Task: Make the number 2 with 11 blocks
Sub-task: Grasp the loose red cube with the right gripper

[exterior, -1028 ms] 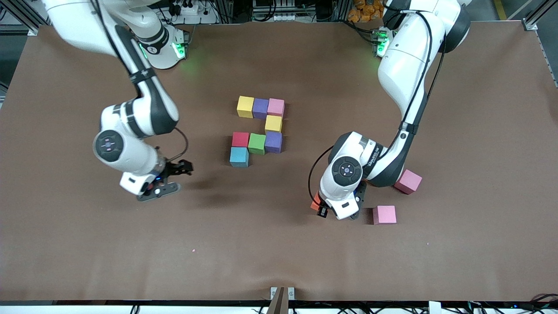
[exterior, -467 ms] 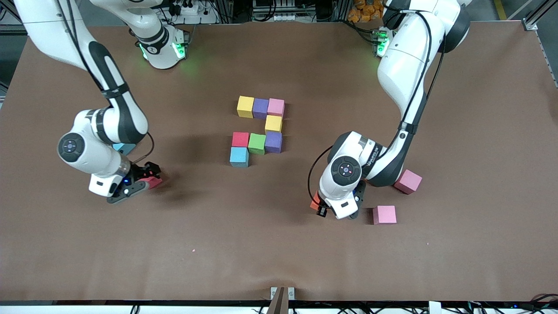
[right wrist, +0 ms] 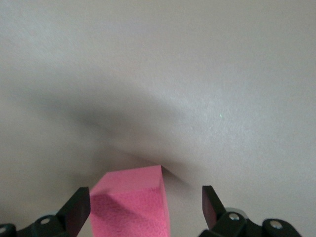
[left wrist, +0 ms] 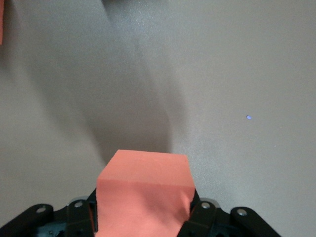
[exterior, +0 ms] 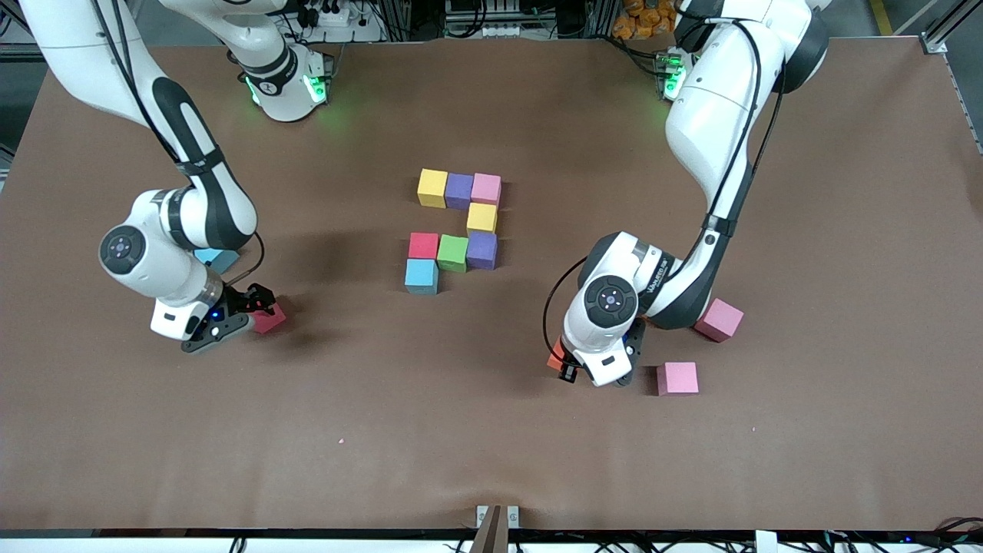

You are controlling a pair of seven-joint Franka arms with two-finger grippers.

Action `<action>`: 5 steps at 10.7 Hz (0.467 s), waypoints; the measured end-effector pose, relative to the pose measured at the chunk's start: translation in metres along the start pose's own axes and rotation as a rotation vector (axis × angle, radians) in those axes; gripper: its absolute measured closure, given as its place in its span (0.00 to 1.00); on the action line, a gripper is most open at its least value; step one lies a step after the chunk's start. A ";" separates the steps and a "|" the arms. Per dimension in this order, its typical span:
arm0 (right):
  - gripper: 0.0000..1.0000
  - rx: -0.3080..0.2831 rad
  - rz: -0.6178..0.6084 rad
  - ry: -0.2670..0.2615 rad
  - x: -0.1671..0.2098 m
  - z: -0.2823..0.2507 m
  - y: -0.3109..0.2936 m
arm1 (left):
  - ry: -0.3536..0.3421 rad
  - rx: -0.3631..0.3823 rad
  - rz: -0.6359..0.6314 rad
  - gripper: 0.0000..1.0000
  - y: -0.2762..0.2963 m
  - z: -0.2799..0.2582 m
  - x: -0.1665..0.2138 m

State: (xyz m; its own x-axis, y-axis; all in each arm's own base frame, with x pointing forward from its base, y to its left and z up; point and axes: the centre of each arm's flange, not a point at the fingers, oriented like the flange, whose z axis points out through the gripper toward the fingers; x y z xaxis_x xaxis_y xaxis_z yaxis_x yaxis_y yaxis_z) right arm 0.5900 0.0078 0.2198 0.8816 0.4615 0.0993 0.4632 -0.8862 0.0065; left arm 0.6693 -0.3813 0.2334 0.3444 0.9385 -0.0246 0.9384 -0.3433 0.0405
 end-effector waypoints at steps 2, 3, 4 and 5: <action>0.00 -0.018 -0.003 0.032 -0.009 0.002 -0.005 | 0.000 -0.001 -0.012 0.38 0.001 0.000 0.008; 0.00 -0.019 -0.003 0.033 -0.010 0.000 -0.007 | -0.006 0.000 -0.024 0.38 0.002 -0.001 0.012; 0.00 -0.018 -0.004 0.032 -0.011 -0.001 -0.007 | -0.016 0.002 -0.041 0.38 0.003 -0.001 0.017; 0.00 -0.016 -0.006 0.031 -0.010 -0.002 -0.008 | -0.020 0.001 -0.058 0.38 0.004 -0.002 0.024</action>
State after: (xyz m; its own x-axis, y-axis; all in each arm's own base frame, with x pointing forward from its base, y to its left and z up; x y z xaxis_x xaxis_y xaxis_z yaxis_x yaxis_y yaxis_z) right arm 0.5771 0.0105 0.2204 0.8755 0.4655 0.1296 0.4667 -0.8841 0.0229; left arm 0.6814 -0.3602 0.2346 0.2897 0.9560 -0.0468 0.9569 -0.2881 0.0377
